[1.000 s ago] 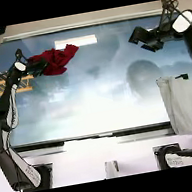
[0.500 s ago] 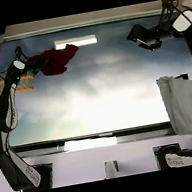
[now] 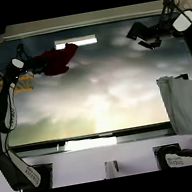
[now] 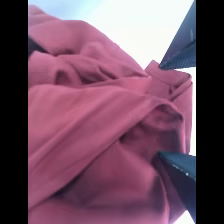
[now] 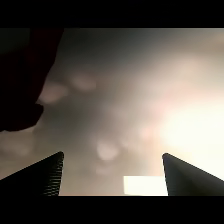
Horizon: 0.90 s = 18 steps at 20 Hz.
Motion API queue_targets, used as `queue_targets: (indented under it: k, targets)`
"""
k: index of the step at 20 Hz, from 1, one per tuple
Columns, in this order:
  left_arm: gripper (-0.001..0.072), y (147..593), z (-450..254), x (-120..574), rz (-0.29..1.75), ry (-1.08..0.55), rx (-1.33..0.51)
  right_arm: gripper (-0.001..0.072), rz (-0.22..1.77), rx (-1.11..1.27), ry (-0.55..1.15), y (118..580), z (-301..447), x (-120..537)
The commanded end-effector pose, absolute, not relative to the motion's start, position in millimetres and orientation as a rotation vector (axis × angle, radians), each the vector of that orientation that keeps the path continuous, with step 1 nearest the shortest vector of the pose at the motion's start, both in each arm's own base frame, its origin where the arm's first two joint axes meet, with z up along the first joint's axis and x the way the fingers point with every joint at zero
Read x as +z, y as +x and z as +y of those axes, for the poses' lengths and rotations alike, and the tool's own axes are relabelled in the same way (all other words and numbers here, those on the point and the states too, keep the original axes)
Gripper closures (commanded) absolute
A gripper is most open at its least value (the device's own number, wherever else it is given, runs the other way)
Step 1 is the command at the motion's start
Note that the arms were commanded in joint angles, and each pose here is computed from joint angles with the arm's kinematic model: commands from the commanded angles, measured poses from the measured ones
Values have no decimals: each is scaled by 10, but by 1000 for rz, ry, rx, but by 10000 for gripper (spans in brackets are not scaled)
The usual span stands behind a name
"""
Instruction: Fold the shirts.
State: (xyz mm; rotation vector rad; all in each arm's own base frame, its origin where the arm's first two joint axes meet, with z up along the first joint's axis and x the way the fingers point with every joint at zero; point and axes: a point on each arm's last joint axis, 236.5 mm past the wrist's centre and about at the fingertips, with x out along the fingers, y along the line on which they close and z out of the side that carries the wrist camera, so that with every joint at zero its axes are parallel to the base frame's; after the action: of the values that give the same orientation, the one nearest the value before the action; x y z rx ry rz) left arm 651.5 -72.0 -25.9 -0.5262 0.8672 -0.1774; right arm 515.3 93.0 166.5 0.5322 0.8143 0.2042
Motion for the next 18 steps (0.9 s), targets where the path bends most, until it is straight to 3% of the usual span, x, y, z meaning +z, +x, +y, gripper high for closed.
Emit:
queue_targets:
  k: [1, 2, 3, 4, 8, 12, 14, 18]
  targets:
    - [93, 6540, -818, -430, 874, -504, -186, 45, 816, 206, 533, 5147, 937, 1671]
    - [115, 6565, -828, -463, 866, -510, -181, 45, 816, 206, 533, 5147, 937, 1671]
    - [275, 6590, -821, -488, 860, -525, -170, 45, 816, 207, 534, 5146, 939, 1671]
    - [651, 6594, -831, -493, 862, -557, -161, 45, 819, 211, 539, 5139, 953, 1672]
    - [675, 6585, -875, -22, 811, -604, -191, 45, 785, 215, 546, 5194, 952, 1731]
    - [677, 6305, -1245, 1670, 530, -320, -388, 47, 714, 252, 475, 5087, 945, 2044]
    - [677, 5873, -1512, 2649, 370, -201, -478, 47, 626, 284, 394, 4963, 927, 2391]
    - [676, 4548, -2121, 4288, 61, -56, -656, 47, 421, 300, 296, 4435, 846, 3294]
